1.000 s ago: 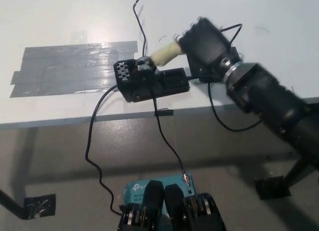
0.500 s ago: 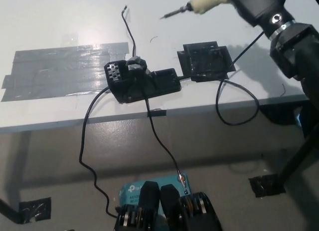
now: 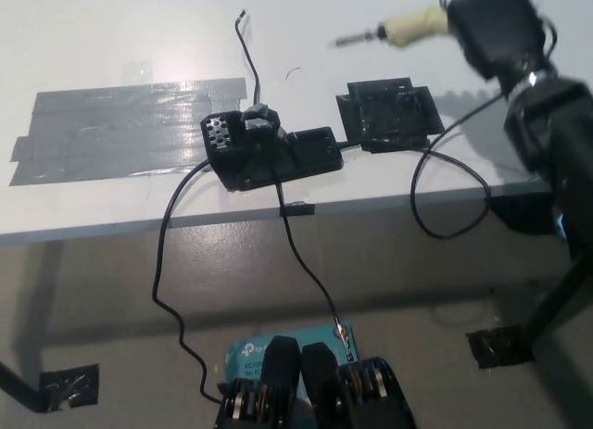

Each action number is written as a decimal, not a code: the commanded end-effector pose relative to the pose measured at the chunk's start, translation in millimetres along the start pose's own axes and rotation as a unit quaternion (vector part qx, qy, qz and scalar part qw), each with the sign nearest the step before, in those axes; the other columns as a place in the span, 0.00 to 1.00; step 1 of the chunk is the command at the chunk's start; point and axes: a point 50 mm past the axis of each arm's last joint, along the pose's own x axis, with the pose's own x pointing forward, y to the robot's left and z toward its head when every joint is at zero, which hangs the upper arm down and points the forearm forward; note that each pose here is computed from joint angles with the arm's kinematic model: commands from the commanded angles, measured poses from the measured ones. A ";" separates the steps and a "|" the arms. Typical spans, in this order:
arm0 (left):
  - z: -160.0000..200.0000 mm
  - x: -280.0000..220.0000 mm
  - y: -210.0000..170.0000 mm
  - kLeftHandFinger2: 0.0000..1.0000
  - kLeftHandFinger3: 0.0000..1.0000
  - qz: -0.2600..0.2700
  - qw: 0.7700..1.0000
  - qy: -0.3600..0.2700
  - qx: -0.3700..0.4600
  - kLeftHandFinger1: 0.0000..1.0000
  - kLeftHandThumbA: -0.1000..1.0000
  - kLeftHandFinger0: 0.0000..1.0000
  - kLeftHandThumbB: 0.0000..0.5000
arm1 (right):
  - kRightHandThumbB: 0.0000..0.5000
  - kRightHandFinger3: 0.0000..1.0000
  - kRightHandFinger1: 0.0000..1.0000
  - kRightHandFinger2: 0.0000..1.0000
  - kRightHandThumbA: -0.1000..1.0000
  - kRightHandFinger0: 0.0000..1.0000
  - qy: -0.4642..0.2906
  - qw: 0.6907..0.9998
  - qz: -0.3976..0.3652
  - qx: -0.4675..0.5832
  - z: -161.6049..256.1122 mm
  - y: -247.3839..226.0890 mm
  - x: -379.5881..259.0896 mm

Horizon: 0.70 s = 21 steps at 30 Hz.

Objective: The robot uses its right hand to grab the soldering gun kept on the middle of the table and pulls it out of its base and keep it on the right side of the base

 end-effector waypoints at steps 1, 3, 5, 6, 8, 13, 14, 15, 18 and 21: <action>-1.7 -7.9 7.6 0.48 0.78 -0.003 1.000 0.000 0.023 0.33 0.78 0.23 0.58 | 0.25 0.11 0.04 0.21 0.14 0.00 0.082 0.992 0.089 0.023 -1.1 -3.1 1.3; -0.7 -7.2 6.6 0.48 0.77 -0.005 1.000 -0.001 0.027 0.34 0.79 0.26 0.60 | 0.04 0.26 0.00 0.18 0.17 0.00 0.089 0.989 0.116 0.023 9.6 14.0 -7.7; 0.1 -6.9 6.3 0.48 0.83 -0.004 1.000 -0.001 0.028 0.34 0.79 0.26 0.60 | 0.00 0.40 0.08 0.26 0.13 0.06 0.086 0.984 0.150 0.046 26.0 29.6 -17.2; 0.5 -6.8 6.2 0.48 0.83 -0.003 1.000 -0.002 0.026 0.34 0.78 0.26 0.60 | 0.00 0.47 0.10 0.25 0.13 0.08 0.086 0.983 0.153 0.047 27.0 29.9 -17.7; 1.3 -6.2 6.5 0.48 0.84 -0.004 1.000 -0.002 0.025 0.33 0.78 0.25 0.59 | 0.00 0.65 0.09 0.22 0.16 0.02 0.094 0.982 0.156 0.054 33.6 34.2 -19.9; 2.3 -3.6 7.4 0.50 0.87 -0.007 1.000 -0.004 0.025 0.35 0.79 0.24 0.63 | 0.00 0.72 0.01 0.10 0.09 0.00 0.112 0.968 0.203 0.094 44.5 39.5 -21.9; 2.3 -3.7 7.5 0.51 0.87 -0.007 1.000 -0.004 0.028 0.35 0.80 0.24 0.62 | 0.00 0.79 0.07 0.17 0.06 0.02 0.112 0.966 0.211 0.099 44.9 40.4 -22.3; 2.3 -3.7 7.5 0.51 0.87 -0.008 0.999 -0.005 0.032 0.35 0.80 0.25 0.62 | 0.00 0.81 0.08 0.19 0.05 0.00 0.111 0.965 0.216 0.102 44.8 41.1 -22.7; 1.4 -5.3 6.6 0.50 0.87 -0.009 1.000 -0.001 0.024 0.33 0.78 0.24 0.62 | 0.00 1.00 0.27 0.40 0.22 0.16 0.119 0.955 0.241 0.124 44.6 42.5 -23.2; 1.4 -5.9 5.5 0.48 0.86 -0.012 1.000 -0.004 0.024 0.32 0.77 0.22 0.61 | 0.28 1.00 1.00 1.00 0.92 1.00 0.128 0.942 0.273 0.146 40.2 41.1 -25.8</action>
